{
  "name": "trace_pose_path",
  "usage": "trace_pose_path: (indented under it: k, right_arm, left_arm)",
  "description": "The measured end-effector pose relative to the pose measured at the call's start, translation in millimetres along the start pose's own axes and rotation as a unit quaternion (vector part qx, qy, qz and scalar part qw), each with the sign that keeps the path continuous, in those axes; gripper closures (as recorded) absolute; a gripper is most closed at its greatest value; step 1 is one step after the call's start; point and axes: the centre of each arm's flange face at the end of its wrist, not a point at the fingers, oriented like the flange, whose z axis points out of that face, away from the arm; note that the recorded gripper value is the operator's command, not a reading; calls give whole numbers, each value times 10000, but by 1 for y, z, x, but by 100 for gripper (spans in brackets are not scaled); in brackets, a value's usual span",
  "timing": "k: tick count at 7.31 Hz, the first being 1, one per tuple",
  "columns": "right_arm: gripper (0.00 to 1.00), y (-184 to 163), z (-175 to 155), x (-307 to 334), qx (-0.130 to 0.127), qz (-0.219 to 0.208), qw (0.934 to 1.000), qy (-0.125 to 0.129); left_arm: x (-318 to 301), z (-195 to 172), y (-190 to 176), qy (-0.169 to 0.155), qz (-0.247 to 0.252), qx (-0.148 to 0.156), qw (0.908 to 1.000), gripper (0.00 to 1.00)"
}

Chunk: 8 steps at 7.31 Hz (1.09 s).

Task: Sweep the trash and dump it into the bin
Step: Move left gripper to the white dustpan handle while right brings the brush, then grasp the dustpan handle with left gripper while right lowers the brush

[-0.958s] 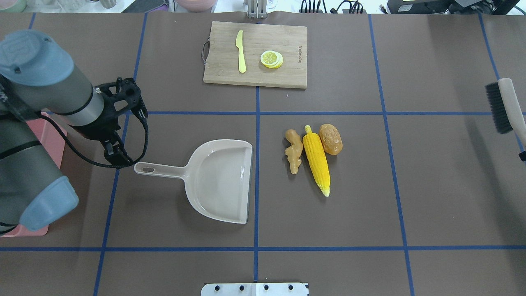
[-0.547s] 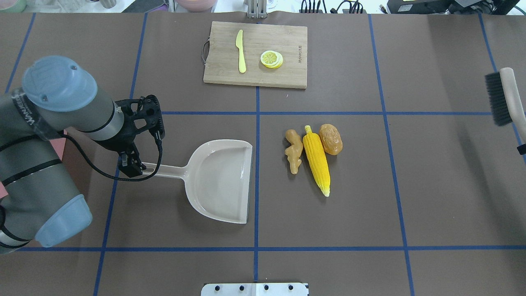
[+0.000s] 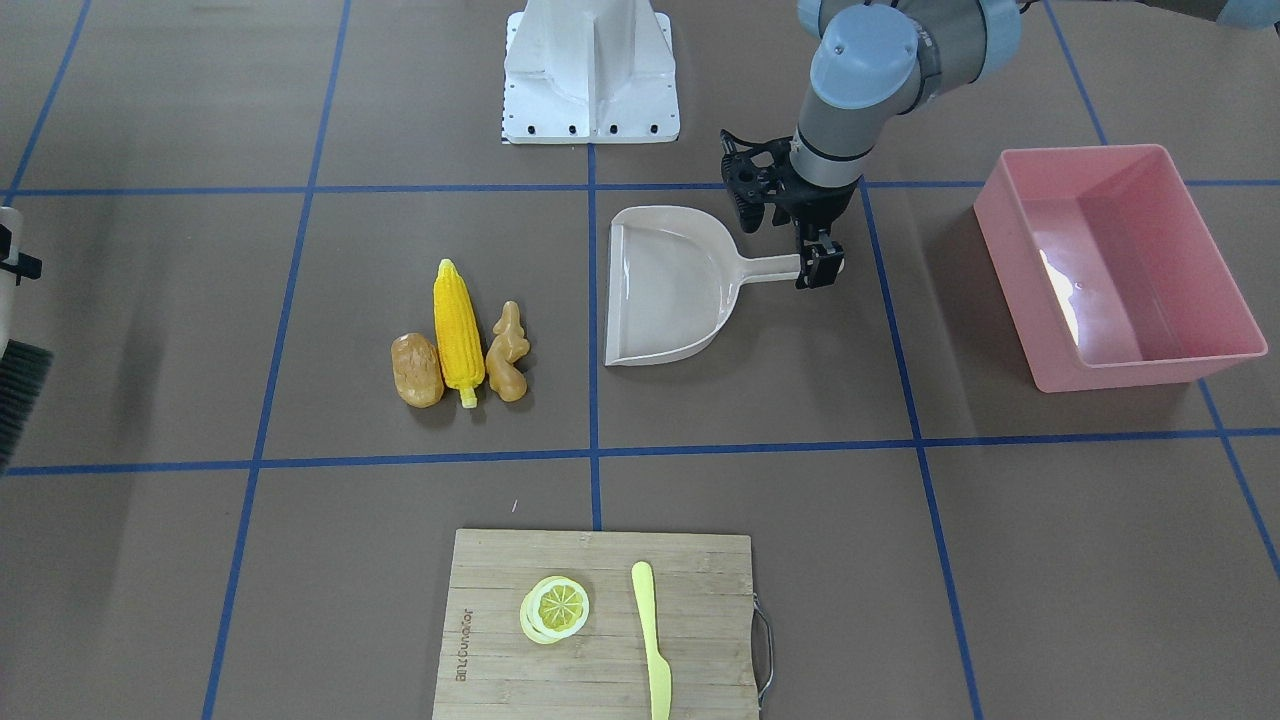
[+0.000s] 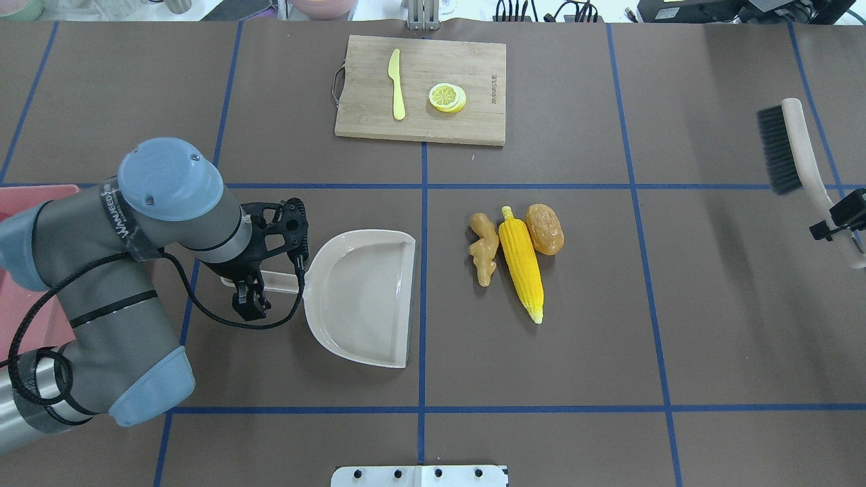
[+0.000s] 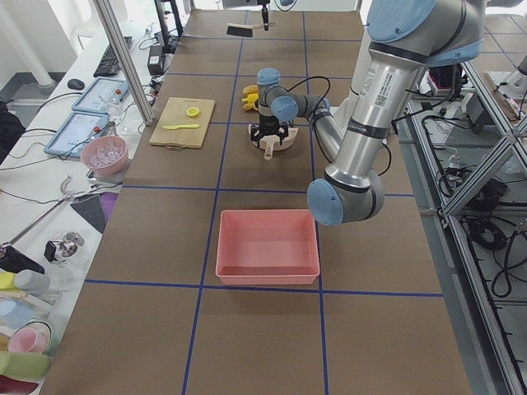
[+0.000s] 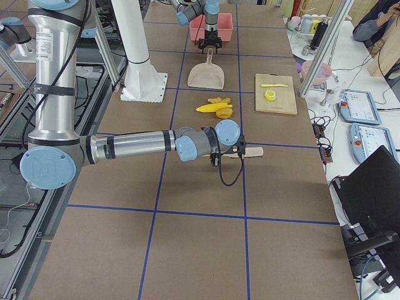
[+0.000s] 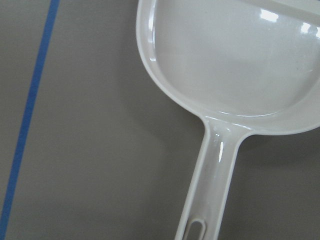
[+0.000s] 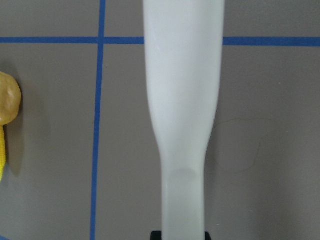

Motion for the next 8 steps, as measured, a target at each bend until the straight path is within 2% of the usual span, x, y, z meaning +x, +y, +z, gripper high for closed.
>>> trace_pose_path:
  k: [3,5,6,7,8]
  right_arm:
    - [100,11,9,-61,-252,350,9980,-462]
    - [100,23,45,-102,-336,337,9976,-509]
    - [100,31,70,-124,-299,307,9979,-492]
    - [100,38,96,-149,-252,282,9980,-504]
    - [100,43,122,-174,-214,223,9981,-528]
  left_arm:
    - [-4,22,1,-84,25,-118,9999,1]
    - [-9,34,2,-136,32,-146,9998,2]
    - [-9,37,2,-137,36,-153,9998,14]
    - [-9,39,3,-142,47,-129,9998,59]
    - [-9,41,6,-156,72,-67,9998,93]
